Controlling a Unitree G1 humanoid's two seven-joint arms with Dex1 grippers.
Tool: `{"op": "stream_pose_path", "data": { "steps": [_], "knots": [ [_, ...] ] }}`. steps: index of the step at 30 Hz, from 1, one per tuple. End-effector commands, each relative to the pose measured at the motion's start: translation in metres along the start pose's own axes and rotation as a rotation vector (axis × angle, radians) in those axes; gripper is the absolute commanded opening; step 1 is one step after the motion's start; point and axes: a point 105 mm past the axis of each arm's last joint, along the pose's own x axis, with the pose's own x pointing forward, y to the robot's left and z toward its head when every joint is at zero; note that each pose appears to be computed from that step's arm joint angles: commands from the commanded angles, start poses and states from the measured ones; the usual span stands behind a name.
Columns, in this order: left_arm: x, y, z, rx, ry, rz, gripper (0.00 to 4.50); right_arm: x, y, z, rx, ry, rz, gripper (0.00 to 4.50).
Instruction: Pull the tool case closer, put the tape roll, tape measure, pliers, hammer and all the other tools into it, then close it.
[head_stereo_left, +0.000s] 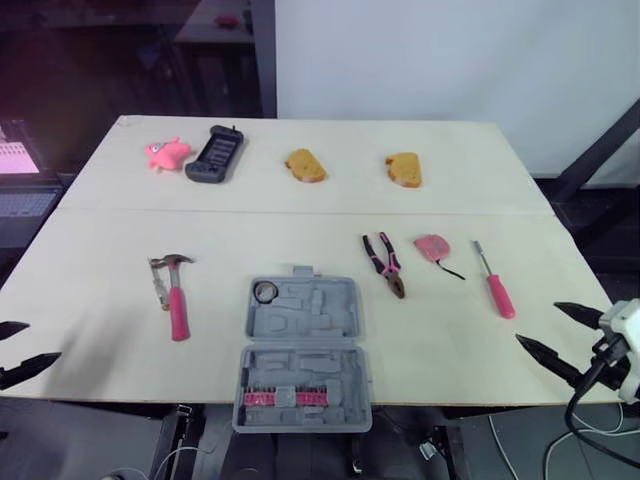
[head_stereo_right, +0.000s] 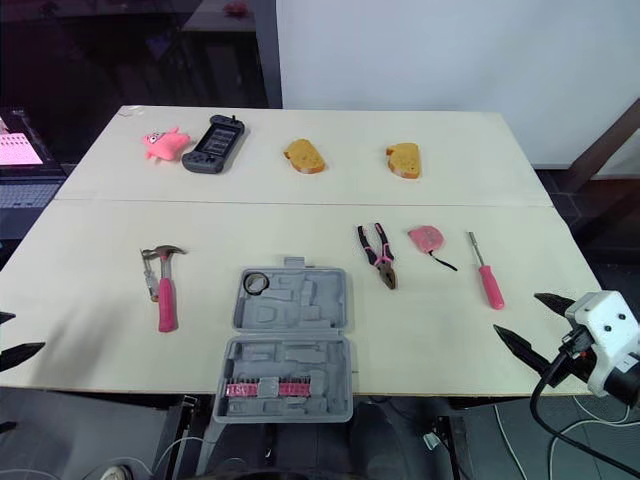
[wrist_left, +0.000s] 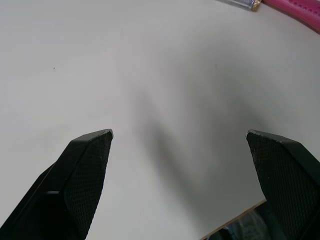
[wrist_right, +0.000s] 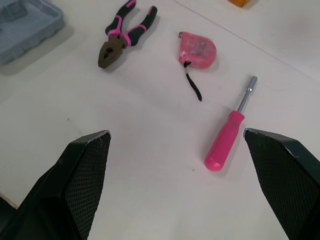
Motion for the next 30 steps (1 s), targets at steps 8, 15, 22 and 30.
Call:
{"op": "stream_pose_path", "data": {
  "steps": [8, 15, 22, 30],
  "knots": [
    [0.011, -0.008, 0.020, 0.037, -0.084, -0.022, 4.48, 0.005, 0.002, 0.017, -0.049, -0.019, 0.008, 4.50],
    [0.052, -0.075, 0.084, 0.067, -0.292, -0.260, 4.48, 0.035, 0.031, 0.053, -0.002, -0.070, 0.056, 4.50],
    [0.071, -0.148, 0.145, 0.147, -0.491, -0.459, 4.48, 0.103, 0.037, 0.059, 0.118, -0.003, -0.132, 4.50],
    [0.070, -0.179, 0.145, 0.226, -0.521, -0.590, 4.48, 0.169, -0.009, 0.044, 0.234, 0.165, -0.346, 4.50]
  ]
}}
